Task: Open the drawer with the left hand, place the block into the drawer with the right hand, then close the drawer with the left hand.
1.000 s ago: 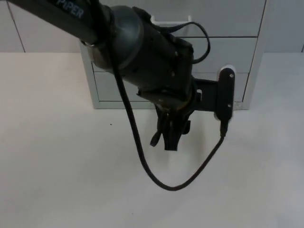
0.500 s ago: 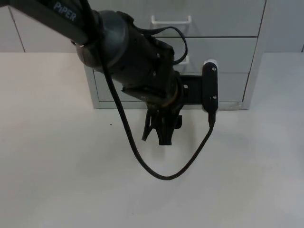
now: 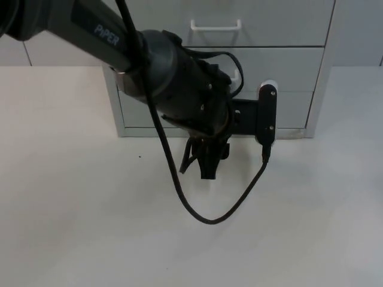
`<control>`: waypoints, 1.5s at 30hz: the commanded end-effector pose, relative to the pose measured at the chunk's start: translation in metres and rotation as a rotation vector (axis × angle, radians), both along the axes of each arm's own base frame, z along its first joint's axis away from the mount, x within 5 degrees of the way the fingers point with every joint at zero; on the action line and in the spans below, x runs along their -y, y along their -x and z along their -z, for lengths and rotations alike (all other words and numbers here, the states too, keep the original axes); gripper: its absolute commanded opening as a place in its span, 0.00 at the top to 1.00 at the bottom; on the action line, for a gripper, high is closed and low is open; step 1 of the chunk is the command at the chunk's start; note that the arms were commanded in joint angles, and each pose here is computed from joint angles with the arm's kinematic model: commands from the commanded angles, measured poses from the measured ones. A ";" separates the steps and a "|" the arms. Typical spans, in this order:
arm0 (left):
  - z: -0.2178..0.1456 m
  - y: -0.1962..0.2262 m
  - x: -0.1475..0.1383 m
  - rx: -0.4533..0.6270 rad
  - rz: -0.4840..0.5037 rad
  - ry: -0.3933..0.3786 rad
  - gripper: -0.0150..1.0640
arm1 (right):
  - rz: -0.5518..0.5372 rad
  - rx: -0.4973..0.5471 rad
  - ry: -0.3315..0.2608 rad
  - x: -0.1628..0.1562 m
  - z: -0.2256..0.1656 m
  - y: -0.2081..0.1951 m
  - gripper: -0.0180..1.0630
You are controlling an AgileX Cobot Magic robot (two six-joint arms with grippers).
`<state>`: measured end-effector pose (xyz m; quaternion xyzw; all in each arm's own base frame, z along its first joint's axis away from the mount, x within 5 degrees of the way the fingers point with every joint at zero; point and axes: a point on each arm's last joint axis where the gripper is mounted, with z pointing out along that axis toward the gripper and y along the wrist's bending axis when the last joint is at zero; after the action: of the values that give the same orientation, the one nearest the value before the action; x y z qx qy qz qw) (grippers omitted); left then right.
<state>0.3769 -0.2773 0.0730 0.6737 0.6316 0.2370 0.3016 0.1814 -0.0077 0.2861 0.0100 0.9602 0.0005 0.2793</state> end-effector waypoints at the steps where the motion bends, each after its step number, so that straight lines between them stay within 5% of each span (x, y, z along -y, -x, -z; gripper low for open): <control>1: 0.006 -0.005 -0.006 -0.011 -0.030 0.003 0.44 | 0.005 0.013 0.002 0.001 -0.004 0.000 0.01; 6: 0.014 -0.006 -0.013 -0.053 -0.104 0.032 0.51 | 0.005 0.013 0.002 0.001 -0.004 0.000 0.01; 11: 0.016 -0.005 -0.014 -0.069 -0.125 0.044 0.86 | 0.005 0.013 0.002 0.001 -0.004 0.000 0.01; 14: 0.019 -0.005 -0.015 -0.077 -0.132 0.035 0.99 | 0.016 0.013 -0.005 0.001 -0.004 0.000 0.01; 27: 0.024 -0.001 -0.017 -0.089 -0.151 -0.029 0.99 | 0.016 0.017 -0.005 0.001 -0.004 0.000 0.01; 37: 0.005 0.017 -0.016 -0.294 -0.236 0.019 0.99 | 0.017 0.022 -0.005 0.001 -0.004 0.000 0.01; 45: -0.006 0.049 -0.007 -0.467 -0.251 -0.101 0.99 | 0.016 0.022 -0.003 0.001 -0.004 0.000 0.01</control>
<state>0.3538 -0.2802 0.0918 0.6781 0.6901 0.1596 0.1961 0.1814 -0.0077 0.2861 0.0150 0.9601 0.0019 0.2793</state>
